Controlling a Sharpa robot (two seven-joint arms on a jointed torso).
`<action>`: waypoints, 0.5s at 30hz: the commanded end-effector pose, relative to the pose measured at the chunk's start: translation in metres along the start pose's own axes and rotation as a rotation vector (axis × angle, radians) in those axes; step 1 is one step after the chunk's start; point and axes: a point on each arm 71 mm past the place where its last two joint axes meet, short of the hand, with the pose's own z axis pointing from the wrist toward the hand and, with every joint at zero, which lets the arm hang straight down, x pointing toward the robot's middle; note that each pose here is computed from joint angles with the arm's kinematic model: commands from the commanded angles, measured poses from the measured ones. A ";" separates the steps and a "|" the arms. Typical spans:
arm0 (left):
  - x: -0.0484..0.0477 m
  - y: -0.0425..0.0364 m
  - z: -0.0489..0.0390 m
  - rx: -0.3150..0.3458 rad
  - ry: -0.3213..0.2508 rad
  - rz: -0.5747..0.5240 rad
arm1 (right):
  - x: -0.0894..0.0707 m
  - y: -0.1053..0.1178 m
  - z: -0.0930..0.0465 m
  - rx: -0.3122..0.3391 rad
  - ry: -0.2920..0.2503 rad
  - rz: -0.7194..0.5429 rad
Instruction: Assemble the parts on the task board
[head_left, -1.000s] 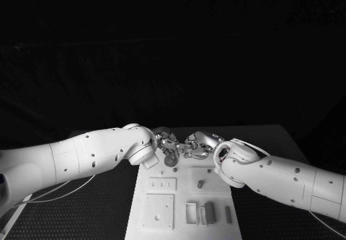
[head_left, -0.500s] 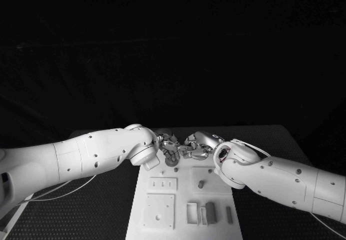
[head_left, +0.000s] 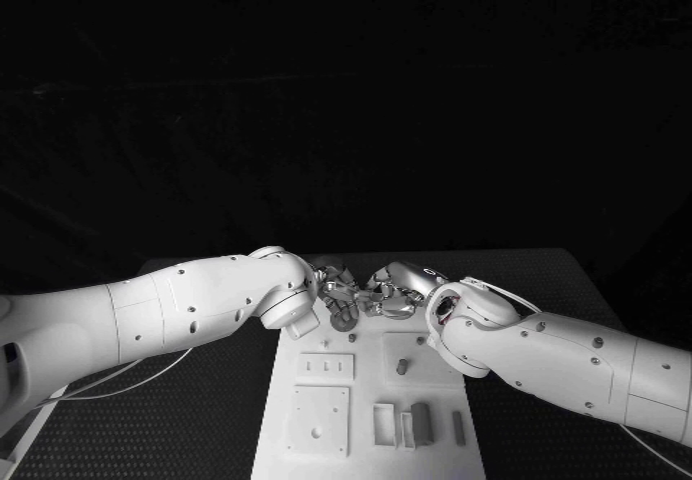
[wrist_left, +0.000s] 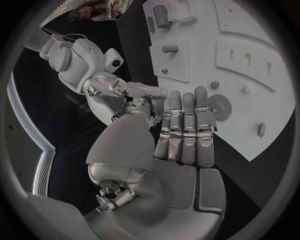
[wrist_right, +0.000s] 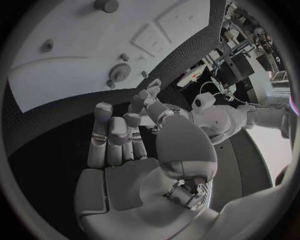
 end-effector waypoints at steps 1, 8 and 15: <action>0.0025 -0.0031 0.0002 0.011 0.018 0.003 | 0.001 0.006 0.000 -0.022 -0.002 -0.007; 0.0018 -0.0021 0.0005 0.007 0.022 -0.003 | 0.001 0.009 0.000 -0.034 -0.005 -0.021; 0.0024 -0.0030 0.0017 0.003 0.025 -0.006 | 0.002 0.011 0.000 -0.039 -0.002 -0.022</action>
